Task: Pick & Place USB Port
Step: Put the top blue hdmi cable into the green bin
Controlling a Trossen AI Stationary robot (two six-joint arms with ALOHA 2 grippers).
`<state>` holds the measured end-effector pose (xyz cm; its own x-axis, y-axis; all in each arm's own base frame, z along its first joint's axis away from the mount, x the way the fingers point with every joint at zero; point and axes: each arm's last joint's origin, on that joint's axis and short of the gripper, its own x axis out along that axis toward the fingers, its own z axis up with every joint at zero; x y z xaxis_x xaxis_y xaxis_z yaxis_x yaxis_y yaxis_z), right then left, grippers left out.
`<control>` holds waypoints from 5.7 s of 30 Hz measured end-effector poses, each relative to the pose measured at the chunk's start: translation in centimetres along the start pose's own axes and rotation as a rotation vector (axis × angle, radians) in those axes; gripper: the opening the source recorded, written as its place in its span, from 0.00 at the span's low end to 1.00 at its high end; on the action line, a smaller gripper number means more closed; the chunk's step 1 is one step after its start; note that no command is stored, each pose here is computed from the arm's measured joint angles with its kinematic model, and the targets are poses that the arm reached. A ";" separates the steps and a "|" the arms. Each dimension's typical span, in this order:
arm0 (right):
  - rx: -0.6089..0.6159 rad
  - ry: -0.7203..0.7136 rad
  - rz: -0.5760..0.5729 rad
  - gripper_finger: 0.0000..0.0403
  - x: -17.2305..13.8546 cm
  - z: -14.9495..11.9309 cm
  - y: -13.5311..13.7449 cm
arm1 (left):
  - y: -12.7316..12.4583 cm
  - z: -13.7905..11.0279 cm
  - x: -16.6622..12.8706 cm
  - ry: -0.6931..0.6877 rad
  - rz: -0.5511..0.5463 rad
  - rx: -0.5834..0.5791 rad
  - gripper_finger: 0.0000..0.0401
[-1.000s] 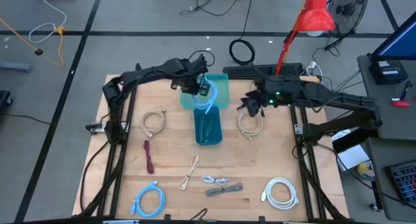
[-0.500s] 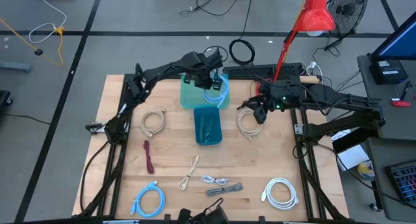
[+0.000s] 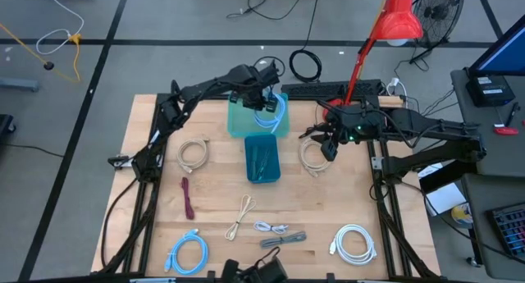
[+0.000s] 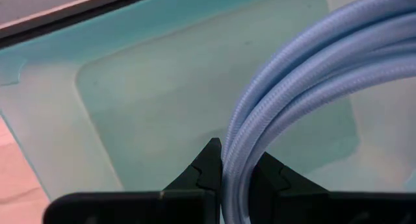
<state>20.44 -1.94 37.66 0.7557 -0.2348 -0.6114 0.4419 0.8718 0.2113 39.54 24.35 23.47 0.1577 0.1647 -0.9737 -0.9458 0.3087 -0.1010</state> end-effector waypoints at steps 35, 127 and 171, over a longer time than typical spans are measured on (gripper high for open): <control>-0.007 0.018 0.044 0.38 -0.3 -0.6 1.1 | -0.7 0.3 4.5 -0.001 0.050 -0.013 0.09; -0.025 0.014 0.018 0.35 -0.3 -0.6 1.0 | -6.4 -1.8 4.7 0.008 -0.311 0.170 0.00; -0.002 0.022 0.016 0.35 -0.9 -1.7 0.4 | -0.4 -3.9 7.6 0.155 0.126 0.207 0.00</control>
<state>19.12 -0.69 37.01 0.7514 -0.2114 -0.6250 0.4292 0.8761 0.2197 39.97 21.79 15.29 -0.0174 0.0738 -0.9971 -0.8744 0.4825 0.0510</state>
